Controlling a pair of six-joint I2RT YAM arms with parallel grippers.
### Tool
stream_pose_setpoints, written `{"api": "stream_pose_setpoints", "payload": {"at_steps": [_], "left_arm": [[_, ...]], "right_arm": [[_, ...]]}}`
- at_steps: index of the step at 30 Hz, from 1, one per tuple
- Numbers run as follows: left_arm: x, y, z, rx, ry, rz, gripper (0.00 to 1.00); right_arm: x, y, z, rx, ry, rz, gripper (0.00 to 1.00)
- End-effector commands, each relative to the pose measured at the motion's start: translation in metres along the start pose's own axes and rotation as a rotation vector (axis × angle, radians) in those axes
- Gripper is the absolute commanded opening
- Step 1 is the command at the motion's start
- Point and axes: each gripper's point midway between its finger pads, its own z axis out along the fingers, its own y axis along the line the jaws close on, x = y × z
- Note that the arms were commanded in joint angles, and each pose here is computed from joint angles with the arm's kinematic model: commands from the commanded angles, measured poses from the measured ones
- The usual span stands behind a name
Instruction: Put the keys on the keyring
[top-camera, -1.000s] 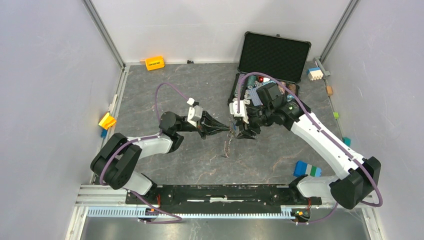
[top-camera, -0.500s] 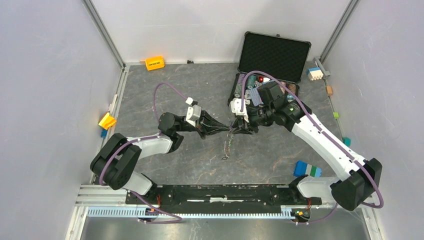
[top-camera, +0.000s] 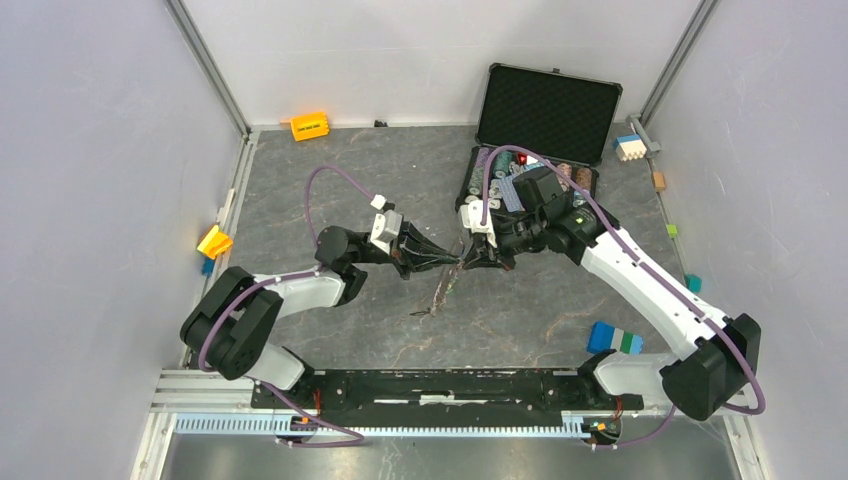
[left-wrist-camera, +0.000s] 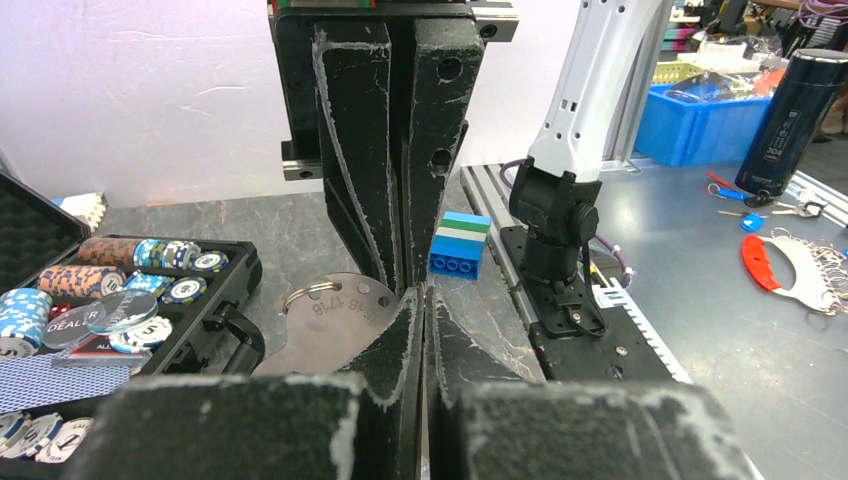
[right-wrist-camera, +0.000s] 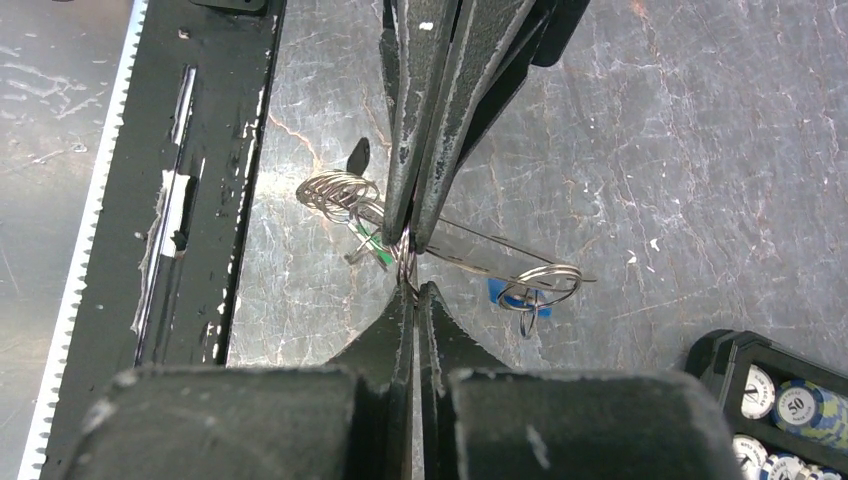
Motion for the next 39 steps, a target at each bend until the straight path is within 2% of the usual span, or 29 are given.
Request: {"api": "stream_pose_setpoints", "payload": {"at_steps": [1, 12, 14, 20, 22, 32, 39], "left_arm": [[-0.03, -0.012, 0.006, 0.048, -0.072, 0.103, 0.02], [-0.026, -0.015, 0.012, 0.064, -0.073, 0.085, 0.02], [-0.026, -0.015, 0.012, 0.063, -0.074, 0.085, 0.02], [-0.024, -0.014, 0.012, 0.051, -0.077, 0.071, 0.02], [-0.024, -0.013, 0.012, 0.044, -0.08, 0.064, 0.02], [-0.026, -0.004, 0.012, -0.002, -0.095, 0.039, 0.02], [-0.025, -0.003, 0.013, -0.007, -0.095, 0.03, 0.02]], "right_arm": [[0.0, -0.001, 0.004, -0.021, -0.02, 0.01, 0.0], [0.0, -0.002, 0.011, -0.05, -0.036, 0.04, 0.03], [0.0, -0.002, 0.011, -0.047, -0.036, 0.039, 0.08], [-0.007, -0.003, 0.001, 0.003, -0.037, -0.008, 0.34], [-0.014, -0.001, -0.005, 0.022, -0.055, -0.039, 0.37], [-0.041, 0.007, -0.023, 0.069, -0.136, -0.139, 0.37], [-0.036, 0.006, -0.018, 0.057, -0.138, -0.122, 0.3]]}}
